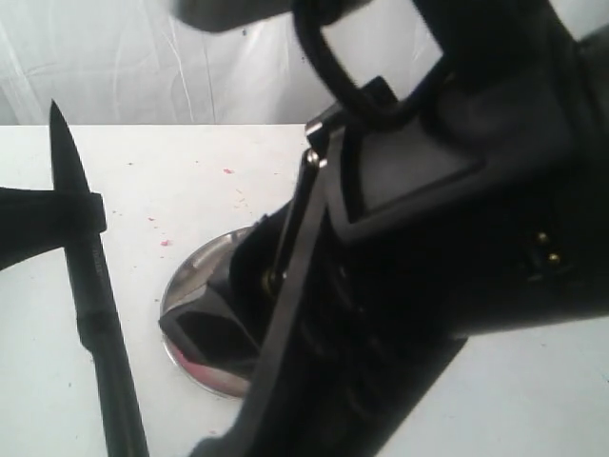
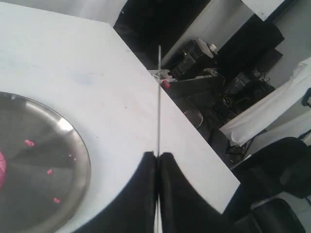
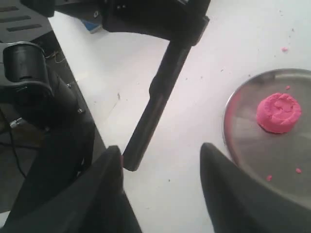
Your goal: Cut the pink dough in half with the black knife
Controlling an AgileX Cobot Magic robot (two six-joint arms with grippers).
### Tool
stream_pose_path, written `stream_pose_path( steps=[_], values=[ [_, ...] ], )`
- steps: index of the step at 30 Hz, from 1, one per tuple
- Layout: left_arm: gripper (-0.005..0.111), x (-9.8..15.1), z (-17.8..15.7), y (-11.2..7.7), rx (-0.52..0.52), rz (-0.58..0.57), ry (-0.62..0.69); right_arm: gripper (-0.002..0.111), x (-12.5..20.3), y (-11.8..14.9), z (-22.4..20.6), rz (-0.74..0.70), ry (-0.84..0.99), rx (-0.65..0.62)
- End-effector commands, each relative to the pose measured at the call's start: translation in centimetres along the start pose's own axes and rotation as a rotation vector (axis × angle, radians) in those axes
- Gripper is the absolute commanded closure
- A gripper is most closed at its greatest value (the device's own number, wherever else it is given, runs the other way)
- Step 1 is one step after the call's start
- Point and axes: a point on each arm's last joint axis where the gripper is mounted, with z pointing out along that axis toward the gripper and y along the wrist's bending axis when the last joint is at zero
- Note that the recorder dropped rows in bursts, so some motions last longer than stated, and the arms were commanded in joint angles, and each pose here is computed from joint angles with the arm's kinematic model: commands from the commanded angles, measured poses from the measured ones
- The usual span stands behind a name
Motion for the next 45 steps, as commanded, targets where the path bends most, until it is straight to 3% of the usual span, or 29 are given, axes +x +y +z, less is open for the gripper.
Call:
stream_pose_path(
  steps=[1, 4, 9, 12, 16, 19, 23, 29, 31, 38, 42, 45],
  values=[
    [0.107, -0.8, 0.1, 0.7, -0.066, -0.025, -0.063, 0.062, -0.1, -1.6, -0.2, -0.086, -0.012, 0.140],
    [0.107, -1.5, 0.7, 2.0, -0.157, 0.006, -0.051, 0.062, 0.3, -3.0, -0.2, -0.143, 0.043, 0.253],
    [0.107, -3.7, 2.2, 3.8, -0.211, 0.025, 0.019, 0.062, 2.2, -5.4, 0.2, -0.210, 0.185, 0.437],
    [0.107, -5.1, 2.8, 4.9, -0.216, 0.003, 0.045, 0.062, 3.3, -7.7, 0.5, -0.187, 0.232, 0.570],
    [0.107, -6.1, 3.1, 5.8, -0.153, -0.028, 0.109, 0.062, 4.5, -10.4, 0.8, -0.114, 0.223, 0.621],
    [0.107, -6.4, 3.0, 5.9, -0.102, -0.004, 0.135, 0.062, 4.5, -11.2, 1.5, -0.055, 0.122, 0.496],
    [0.107, -6.6, 3.1, 5.3, -0.005, 0.033, 0.119, 0.062, 4.1, -10.6, 3.2, -0.030, -0.001, 0.163],
    [0.107, -7.0, 3.2, 3.7, 0.208, 0.070, 0.072, 0.062, 4.6, -10.9, 7.1, -0.023, -0.041, -0.247],
    [0.107, -7.2, 3.1, 3.2, 0.265, 0.096, 0.048, 0.062, 4.4, -11.4, 8.0, -0.005, -0.082, -0.306],
    [0.107, -7.5, 3.0, 2.8, 0.316, 0.076, 0.017, 0.062, 3.4, -11.4, 9.2, -0.028, -0.248, -0.440],
    [0.107, -7.9, 2.7, 2.0, 0.402, 0.078, -0.036, 0.056, 3.2, -11.2, 9.4, -0.029, -0.292, -0.491],
    [0.107, -8.0, 2.7, 2.0, 0.405, 0.076, -0.043, 0.055, 2.8, -10.8, 9.0, -0.035, -0.354, -0.549]
  ],
)
